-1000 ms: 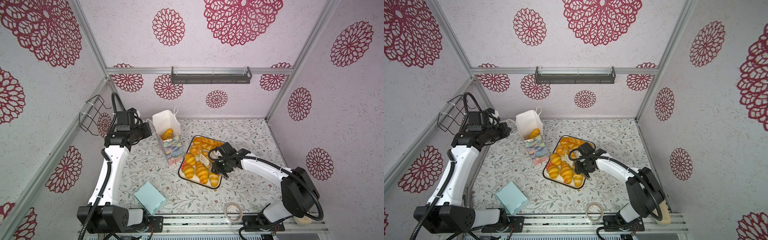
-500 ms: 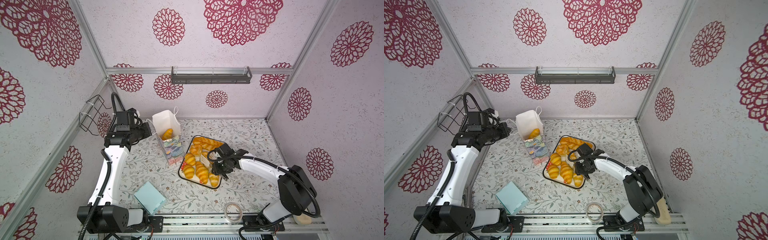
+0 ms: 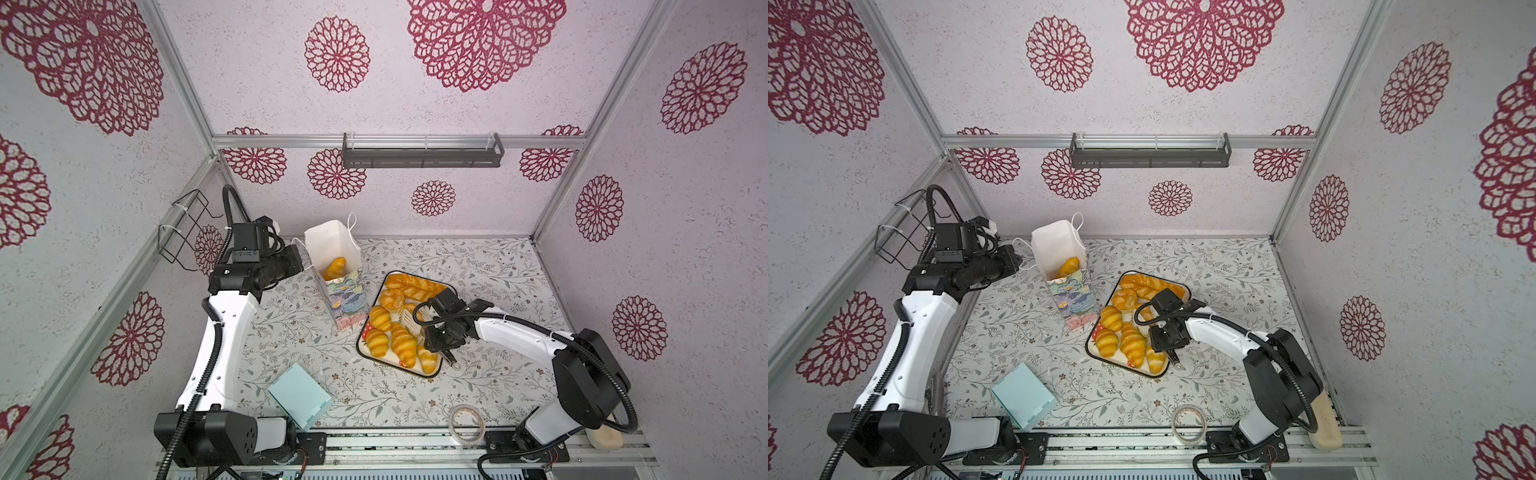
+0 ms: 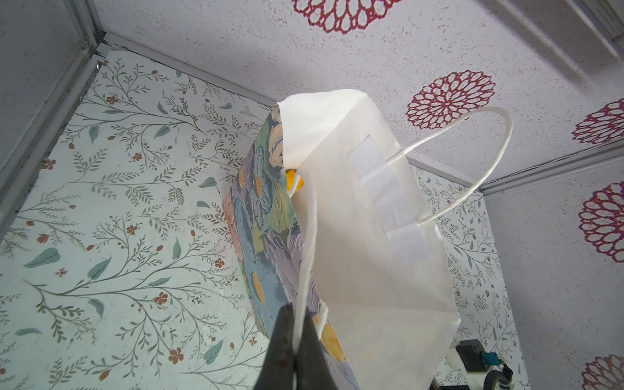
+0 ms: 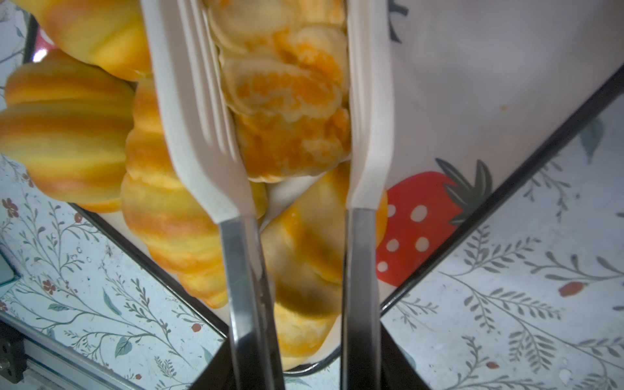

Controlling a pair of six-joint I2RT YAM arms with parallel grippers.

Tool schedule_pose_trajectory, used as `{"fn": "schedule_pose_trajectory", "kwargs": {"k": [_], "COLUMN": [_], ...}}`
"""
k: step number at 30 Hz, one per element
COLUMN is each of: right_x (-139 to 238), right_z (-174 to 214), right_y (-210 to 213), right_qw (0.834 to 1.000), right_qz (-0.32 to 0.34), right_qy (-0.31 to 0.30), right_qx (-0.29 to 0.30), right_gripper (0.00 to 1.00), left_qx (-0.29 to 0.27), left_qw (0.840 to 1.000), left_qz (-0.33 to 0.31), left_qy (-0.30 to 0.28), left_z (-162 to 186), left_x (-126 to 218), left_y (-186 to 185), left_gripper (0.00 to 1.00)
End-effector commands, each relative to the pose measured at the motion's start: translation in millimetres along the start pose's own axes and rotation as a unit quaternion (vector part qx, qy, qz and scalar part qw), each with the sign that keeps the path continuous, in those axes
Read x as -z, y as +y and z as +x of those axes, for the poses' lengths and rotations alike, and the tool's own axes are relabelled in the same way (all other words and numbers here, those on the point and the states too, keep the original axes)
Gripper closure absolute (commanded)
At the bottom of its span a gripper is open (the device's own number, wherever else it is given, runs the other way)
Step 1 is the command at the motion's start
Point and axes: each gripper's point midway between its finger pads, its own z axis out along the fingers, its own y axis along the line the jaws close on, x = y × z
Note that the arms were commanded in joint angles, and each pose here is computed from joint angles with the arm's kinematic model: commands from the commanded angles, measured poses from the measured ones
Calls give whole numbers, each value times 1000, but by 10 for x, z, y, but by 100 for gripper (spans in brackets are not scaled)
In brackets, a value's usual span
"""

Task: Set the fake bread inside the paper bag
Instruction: 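Pinch a flaky twisted pastry on the tray with the tongs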

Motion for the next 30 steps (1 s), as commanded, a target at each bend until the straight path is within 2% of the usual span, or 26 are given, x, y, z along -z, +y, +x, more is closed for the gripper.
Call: {"fn": "schedule_pose_trajectory", "kwargs": {"k": [1, 13, 30], "right_x": [121, 330, 703], "right_z": [-139, -222, -425], "right_y": [10, -23, 7], "right_qw": [1000, 998, 994], "right_qz": [12, 22, 9], "right_qy": [-24, -60, -112], "right_qx": [9, 13, 4], "right_gripper": [56, 62, 64], "left_qx": [3, 5, 3], "left_qw": [1000, 1000, 1000], "left_qz": [2, 2, 1], "left_qy": [-7, -4, -7], "left_z": [-42, -44, -61], "left_x": [2, -15, 17], "left_y": [10, 8, -1], "left_gripper": [100, 100, 100]}}
